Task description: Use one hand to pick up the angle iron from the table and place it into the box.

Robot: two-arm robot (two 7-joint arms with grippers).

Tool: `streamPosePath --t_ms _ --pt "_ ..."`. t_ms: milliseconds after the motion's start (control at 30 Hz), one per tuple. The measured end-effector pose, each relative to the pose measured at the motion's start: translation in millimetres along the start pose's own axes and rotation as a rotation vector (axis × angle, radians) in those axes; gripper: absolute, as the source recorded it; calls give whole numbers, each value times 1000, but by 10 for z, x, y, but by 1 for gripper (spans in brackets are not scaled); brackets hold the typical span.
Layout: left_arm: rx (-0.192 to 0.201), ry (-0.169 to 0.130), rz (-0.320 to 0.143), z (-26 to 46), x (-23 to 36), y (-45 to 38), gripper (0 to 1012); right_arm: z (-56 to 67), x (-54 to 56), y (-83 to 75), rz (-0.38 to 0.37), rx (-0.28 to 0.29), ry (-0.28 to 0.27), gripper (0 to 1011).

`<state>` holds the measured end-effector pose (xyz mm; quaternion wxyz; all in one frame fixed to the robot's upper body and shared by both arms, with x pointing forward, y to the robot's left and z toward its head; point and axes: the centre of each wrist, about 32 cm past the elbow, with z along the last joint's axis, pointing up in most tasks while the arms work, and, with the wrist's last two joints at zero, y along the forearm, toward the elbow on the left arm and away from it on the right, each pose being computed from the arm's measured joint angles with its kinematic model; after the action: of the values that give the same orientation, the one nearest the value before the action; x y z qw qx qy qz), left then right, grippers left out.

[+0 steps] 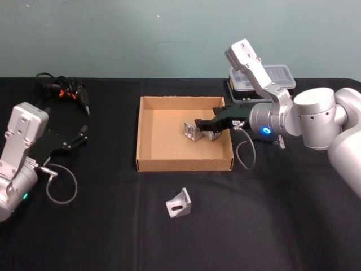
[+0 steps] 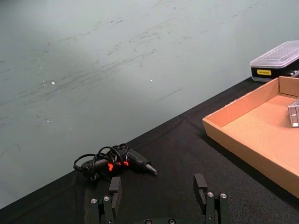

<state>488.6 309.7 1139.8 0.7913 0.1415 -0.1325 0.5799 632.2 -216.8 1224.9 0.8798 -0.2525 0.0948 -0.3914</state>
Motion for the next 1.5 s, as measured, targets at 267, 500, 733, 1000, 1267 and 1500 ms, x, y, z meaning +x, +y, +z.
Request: streamPosePath --t_ms 267,500,733,1000,1267,1500 --pt "0 0 0 0 0 0 1011 1 -3 -1 2 1 -1 919" --pt "0 0 0 0 0 0 1011 0 -3 -2 2 1 -1 1002" --pt "0 0 0 0 0 0 1012 1 -4 -7 3 3 -1 1002" --pt "0 0 0 0 0 0 1011 -2 -69 -171 13 45 -10 1002" --pt "0 0 0 0 0 0 1011 -12 -269 -453 59 72 -20 1002" --pt "0 0 0 0 0 0 1011 -50 -499 -677 105 3 8 1002"
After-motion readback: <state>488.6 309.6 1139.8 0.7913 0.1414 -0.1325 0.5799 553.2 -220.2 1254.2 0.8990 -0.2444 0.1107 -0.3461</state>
